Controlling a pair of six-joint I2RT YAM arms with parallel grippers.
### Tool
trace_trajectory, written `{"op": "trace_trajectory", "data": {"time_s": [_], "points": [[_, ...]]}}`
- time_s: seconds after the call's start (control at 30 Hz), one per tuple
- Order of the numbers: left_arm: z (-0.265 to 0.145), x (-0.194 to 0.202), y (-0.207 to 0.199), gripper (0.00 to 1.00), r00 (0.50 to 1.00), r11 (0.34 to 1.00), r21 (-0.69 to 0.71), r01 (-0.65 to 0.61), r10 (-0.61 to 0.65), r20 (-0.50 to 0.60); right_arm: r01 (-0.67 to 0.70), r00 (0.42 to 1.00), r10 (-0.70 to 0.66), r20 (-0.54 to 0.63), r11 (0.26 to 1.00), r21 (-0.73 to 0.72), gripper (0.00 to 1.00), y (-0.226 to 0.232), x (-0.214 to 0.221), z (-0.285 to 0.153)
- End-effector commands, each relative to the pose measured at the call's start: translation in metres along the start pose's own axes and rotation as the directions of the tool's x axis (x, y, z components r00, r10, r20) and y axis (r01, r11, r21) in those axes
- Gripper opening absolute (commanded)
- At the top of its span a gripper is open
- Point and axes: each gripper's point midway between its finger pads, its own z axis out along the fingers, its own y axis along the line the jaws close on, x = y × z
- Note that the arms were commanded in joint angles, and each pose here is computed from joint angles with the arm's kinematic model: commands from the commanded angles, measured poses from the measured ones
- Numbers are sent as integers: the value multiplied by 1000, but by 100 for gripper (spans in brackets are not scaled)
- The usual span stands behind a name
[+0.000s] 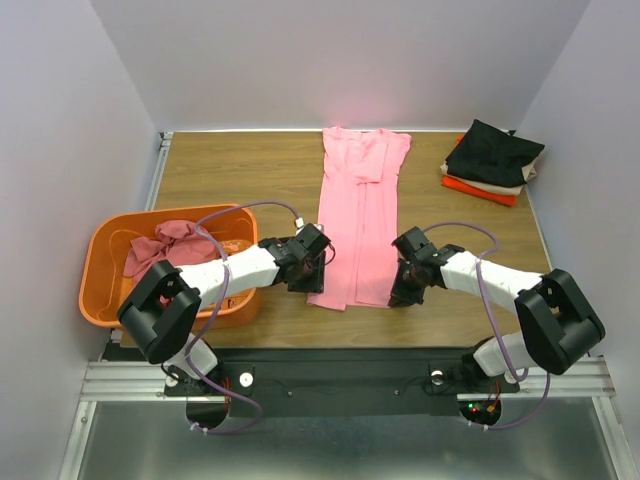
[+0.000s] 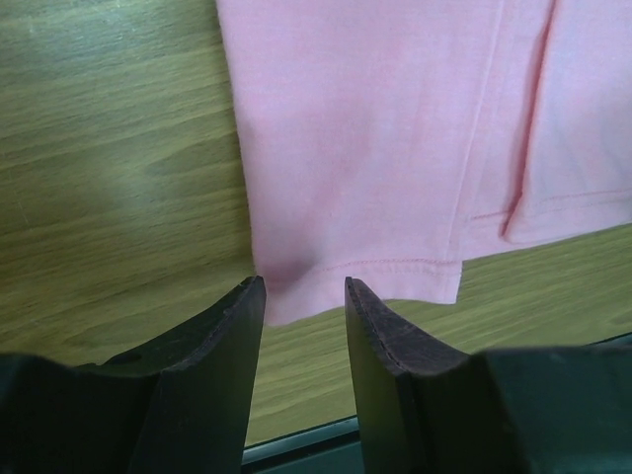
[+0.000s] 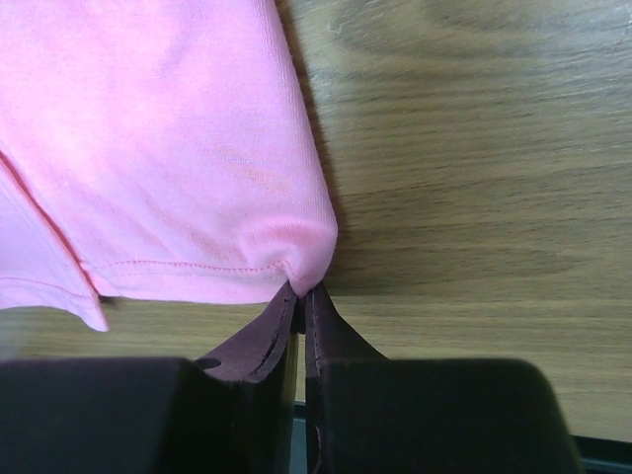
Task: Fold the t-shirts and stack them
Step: Fold the tshirt
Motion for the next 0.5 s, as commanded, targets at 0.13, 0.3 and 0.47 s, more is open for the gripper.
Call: {"op": "trace_trajectory", "data": {"time_s": [0.13,0.3,0.47], "points": [[4,17,17,49,998,998,-56,38,-40,-44,-6,998,0,66,996,94,6,-18,-8,2],[8,27,17,48,996,998,-43,45,-48,-74,-1,998,-5,61,995,101,6,-19,-8,2],[9,30,17,47,995,997,-36,63,-65,-79,3,998,-10,68,995,101,6,-20,-8,-1]]}}
